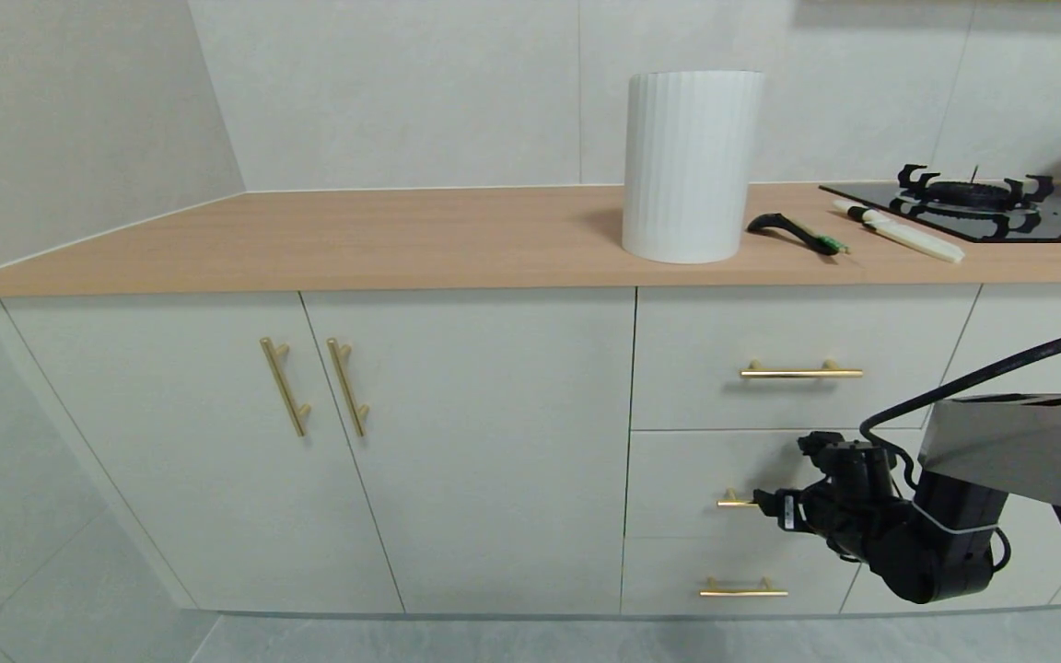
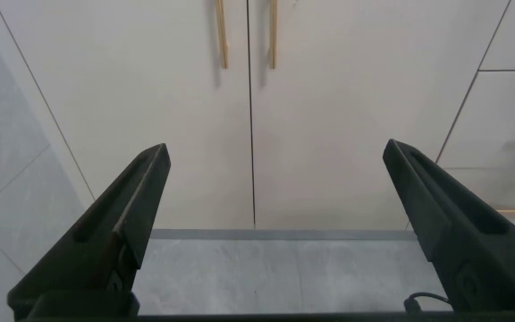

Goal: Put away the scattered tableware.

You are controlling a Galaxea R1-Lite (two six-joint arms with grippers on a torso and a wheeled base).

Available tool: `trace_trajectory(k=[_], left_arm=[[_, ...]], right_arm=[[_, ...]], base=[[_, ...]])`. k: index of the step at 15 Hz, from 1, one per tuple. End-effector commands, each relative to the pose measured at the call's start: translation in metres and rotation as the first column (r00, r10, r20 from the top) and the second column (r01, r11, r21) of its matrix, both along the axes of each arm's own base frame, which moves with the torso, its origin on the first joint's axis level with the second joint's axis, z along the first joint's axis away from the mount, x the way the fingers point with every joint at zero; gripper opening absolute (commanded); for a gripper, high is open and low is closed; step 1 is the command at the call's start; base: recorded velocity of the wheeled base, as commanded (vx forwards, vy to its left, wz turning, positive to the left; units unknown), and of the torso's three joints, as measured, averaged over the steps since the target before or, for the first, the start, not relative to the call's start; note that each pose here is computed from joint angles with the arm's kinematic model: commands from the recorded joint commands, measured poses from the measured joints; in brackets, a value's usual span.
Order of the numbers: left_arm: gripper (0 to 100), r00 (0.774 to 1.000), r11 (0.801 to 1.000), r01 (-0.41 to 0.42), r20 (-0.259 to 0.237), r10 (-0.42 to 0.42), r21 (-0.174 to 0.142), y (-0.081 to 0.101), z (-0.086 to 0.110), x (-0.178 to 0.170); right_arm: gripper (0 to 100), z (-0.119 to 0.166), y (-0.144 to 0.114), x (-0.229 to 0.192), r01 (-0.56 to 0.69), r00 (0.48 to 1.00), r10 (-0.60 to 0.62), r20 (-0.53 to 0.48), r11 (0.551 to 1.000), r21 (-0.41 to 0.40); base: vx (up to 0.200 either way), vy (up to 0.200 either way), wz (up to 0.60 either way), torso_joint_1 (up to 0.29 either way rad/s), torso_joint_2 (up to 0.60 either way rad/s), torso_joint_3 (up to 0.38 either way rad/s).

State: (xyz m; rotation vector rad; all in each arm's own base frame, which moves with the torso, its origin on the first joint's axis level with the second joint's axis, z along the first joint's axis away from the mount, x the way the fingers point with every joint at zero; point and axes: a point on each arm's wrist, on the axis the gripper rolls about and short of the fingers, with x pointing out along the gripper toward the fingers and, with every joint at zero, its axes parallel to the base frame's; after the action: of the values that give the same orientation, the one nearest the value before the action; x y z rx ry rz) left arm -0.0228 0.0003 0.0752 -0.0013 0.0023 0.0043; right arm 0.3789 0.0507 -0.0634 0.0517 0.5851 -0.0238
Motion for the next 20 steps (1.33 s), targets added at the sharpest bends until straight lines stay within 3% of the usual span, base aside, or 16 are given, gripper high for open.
trace_trajectory(k=[1, 15, 19, 20], left_arm=[[100, 1.000, 1.000, 0.000, -0.001, 0.000, 0.000, 0.000, 0.000, 0.000], [100, 1.000, 1.000, 0.000, -0.001, 0.000, 0.000, 0.000, 0.000, 0.000], [100, 1.000, 1.000, 0.000, 0.001, 0.000, 0.000, 0.000, 0.000, 0.000], [100, 1.000, 1.000, 0.000, 0.001, 0.000, 0.000, 0.000, 0.000, 0.000]], right_arm=[[100, -0.002, 0.000, -0.001, -0.002, 1.000, 0.002, -0.012, 1.000, -0.003], [100, -0.003, 0.000, -0.014, -0.024, 0.995, 0.020, -0.096, 0.999, -0.035], [100, 0.013, 0.006, -0.028, -0.049, 0.990, 0.043, -0.132, 0.998, -0.040], [100, 0.028, 0.011, -0.037, -0.069, 0.986, 0.061, -0.158, 0.997, -0.046]], base=[[0.000, 0.000, 0.00, 0.000, 0.00, 0.000], [0.000, 0.000, 0.00, 0.000, 0.00, 0.000], [0.000, 0.000, 0.00, 0.000, 0.00, 0.000], [0.000, 0.000, 0.00, 0.000, 0.00, 0.000]])
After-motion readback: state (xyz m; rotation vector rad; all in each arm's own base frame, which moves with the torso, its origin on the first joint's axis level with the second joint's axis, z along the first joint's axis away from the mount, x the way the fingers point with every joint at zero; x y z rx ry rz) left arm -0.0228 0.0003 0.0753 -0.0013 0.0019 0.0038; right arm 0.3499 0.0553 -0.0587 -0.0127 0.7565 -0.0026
